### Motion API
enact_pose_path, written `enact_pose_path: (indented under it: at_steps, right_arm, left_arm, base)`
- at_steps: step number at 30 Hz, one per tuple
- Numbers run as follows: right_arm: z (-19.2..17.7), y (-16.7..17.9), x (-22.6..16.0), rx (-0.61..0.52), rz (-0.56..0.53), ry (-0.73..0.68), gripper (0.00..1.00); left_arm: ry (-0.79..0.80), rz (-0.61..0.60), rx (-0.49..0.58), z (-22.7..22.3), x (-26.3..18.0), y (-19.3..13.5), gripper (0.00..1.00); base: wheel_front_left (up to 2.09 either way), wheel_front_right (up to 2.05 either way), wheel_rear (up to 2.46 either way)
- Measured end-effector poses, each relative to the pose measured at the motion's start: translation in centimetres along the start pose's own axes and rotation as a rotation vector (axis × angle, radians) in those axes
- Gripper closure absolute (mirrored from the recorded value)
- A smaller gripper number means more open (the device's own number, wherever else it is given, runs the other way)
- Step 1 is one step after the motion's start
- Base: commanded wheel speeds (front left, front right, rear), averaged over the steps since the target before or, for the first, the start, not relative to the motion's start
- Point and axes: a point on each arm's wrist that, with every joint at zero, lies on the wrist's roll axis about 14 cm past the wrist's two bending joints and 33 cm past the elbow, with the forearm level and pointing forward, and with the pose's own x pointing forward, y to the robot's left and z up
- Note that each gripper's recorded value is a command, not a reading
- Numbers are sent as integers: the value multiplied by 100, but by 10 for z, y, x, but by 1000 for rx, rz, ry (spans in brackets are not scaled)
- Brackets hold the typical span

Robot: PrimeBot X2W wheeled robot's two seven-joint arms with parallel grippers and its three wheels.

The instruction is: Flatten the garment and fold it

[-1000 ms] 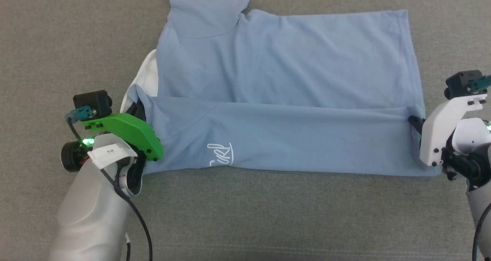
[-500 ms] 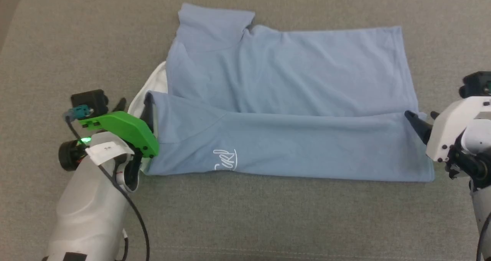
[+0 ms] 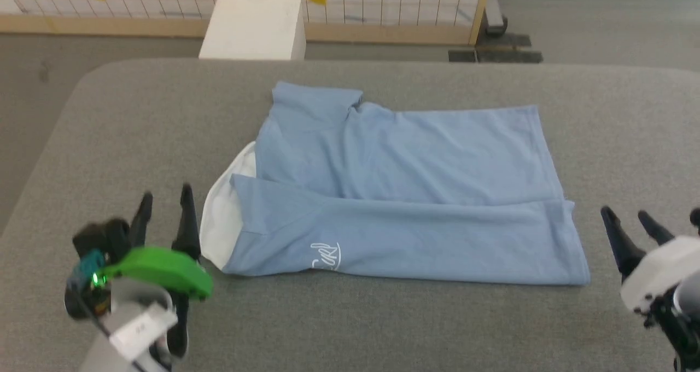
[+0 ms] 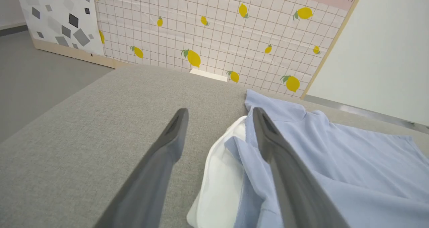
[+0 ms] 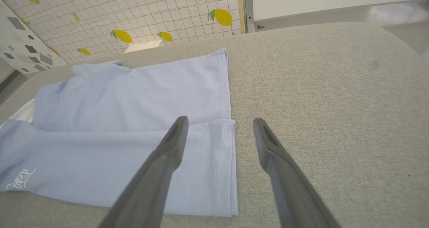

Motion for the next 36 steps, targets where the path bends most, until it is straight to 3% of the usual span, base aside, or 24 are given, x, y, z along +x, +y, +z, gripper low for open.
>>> enact_pose_path:
  at_steps: [6,13,18,24,29,36]
  right_arm:
    - [-22,-1,-25,51,-20,8,0]
    - [-24,0,-33,88,-29,-3,0]
    - [-28,-2,-33,91,-40,10,0]
    - [-34,-5,-30,93,-51,31,0]
    - [-38,-10,-23,96,-66,49,0]
    - [-42,-14,-12,98,-79,69,0]
  left_arm:
    - [-28,10,-31,0,-41,-6,0]
    - [-19,10,-65,-8,-57,-13,0]
    - [284,9,-57,-61,-57,-17,0]
    - [586,25,-32,-88,-36,-24,0]
    - [757,40,5,-106,-25,-28,0]
    - [1006,116,80,-150,-41,-7,0]
  base:
    - [0,0,0]
    - [0,0,0]
    - [0,0,0]
    - [0,0,0]
    - [0,0,0]
    - [0,0,0]
